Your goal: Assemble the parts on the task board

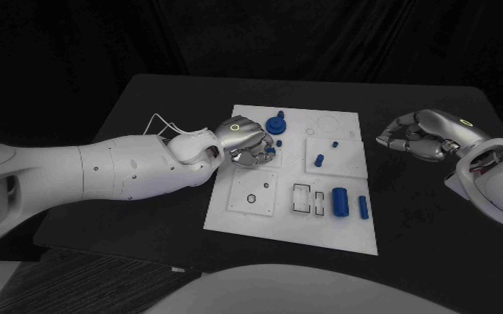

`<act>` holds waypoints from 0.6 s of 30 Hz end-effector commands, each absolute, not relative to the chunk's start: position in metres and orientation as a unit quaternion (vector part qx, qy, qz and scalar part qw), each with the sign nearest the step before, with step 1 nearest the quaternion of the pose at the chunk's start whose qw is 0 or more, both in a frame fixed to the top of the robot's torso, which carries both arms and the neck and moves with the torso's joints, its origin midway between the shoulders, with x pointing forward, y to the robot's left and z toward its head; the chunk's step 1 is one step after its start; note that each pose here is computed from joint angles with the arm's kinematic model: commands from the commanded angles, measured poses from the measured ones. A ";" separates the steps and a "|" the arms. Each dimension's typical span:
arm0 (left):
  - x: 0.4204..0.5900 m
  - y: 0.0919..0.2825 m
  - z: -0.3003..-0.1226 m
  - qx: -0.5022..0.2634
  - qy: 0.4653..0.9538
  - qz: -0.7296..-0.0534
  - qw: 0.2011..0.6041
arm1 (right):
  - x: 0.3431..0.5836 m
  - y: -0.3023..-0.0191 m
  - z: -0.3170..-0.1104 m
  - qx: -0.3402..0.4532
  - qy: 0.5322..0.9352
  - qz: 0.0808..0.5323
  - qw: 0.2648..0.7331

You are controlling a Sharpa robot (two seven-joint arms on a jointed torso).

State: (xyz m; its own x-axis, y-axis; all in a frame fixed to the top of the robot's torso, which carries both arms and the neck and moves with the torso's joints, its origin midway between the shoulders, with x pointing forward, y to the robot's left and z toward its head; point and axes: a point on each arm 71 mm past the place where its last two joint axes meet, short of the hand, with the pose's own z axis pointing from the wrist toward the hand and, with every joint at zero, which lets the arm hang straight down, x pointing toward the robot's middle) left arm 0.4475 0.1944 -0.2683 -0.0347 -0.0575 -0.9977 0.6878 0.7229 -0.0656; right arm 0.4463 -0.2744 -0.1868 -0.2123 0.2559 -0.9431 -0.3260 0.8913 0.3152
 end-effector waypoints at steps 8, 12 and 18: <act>0.447 0.194 -0.273 0.241 0.674 -0.278 0.640 | 0.445 -0.275 -0.187 -0.022 0.742 0.231 0.629; 0.447 0.194 -0.273 0.240 0.675 -0.277 0.640 | 0.446 -0.275 -0.187 -0.022 0.742 0.231 0.629; 0.447 0.194 -0.273 0.240 0.676 -0.276 0.640 | 0.446 -0.275 -0.187 -0.022 0.743 0.230 0.629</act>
State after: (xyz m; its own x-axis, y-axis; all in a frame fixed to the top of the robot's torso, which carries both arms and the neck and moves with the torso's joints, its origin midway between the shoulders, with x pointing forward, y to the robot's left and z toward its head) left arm 0.4480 0.1949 -0.2704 -0.0504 -0.0437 -0.9978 0.6772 0.7328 -0.0663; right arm 0.4461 -0.2746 -0.1869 -0.2128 0.2559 -0.9430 -0.3258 0.8913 0.3154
